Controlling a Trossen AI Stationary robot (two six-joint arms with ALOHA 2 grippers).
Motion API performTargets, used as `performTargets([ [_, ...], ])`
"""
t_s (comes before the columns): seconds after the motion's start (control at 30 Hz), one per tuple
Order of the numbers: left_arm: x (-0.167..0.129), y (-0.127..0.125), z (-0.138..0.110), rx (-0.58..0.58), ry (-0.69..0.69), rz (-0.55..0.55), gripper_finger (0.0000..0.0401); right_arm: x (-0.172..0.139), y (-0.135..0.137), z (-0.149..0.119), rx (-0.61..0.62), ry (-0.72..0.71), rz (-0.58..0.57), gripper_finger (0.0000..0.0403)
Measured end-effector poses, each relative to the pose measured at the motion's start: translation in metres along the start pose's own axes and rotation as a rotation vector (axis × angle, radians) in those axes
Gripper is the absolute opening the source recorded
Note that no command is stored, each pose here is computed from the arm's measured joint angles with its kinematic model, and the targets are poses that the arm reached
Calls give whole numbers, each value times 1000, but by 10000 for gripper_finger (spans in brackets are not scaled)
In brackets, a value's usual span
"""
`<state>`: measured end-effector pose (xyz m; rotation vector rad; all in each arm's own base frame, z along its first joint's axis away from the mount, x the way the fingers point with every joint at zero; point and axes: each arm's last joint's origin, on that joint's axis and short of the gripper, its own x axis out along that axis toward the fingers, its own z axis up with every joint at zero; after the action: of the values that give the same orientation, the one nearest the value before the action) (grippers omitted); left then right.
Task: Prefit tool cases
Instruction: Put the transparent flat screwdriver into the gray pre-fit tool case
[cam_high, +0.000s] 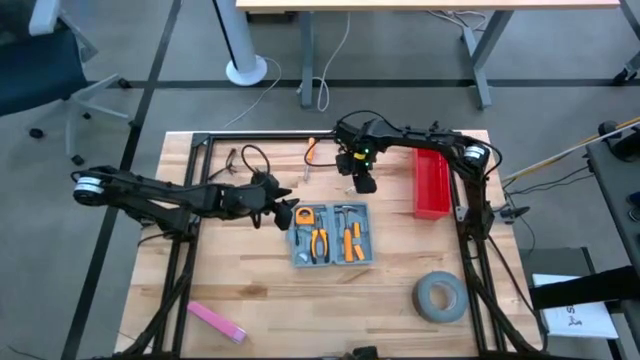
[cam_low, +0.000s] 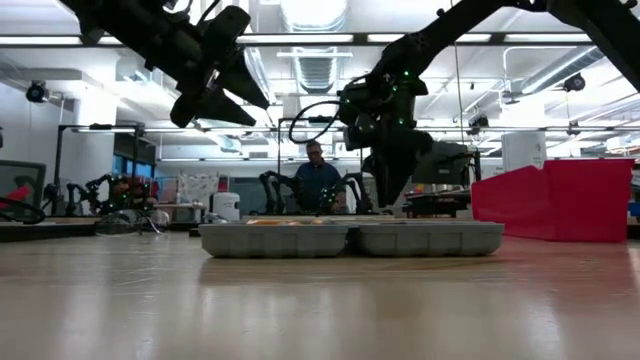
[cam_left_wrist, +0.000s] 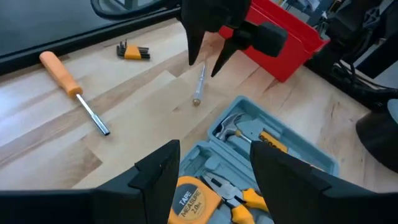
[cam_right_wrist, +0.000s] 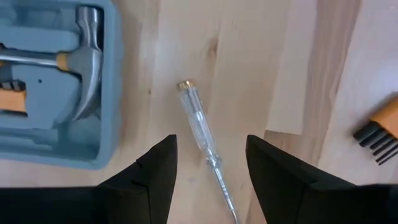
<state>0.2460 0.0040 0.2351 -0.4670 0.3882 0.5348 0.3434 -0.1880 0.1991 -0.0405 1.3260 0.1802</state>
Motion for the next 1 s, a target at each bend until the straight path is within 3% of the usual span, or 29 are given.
performTargets([
  [0.23,0,0,0,23,-1,0,204,5,-2,-4,-12,42,-56,170],
  [0.6,0,0,0,216,-2,5,204,5,-2,-5,6,57,-56,168],
  [1.0,0,3,-4,239,31,26,204,4,2,-10,35,102,-23,169],
])
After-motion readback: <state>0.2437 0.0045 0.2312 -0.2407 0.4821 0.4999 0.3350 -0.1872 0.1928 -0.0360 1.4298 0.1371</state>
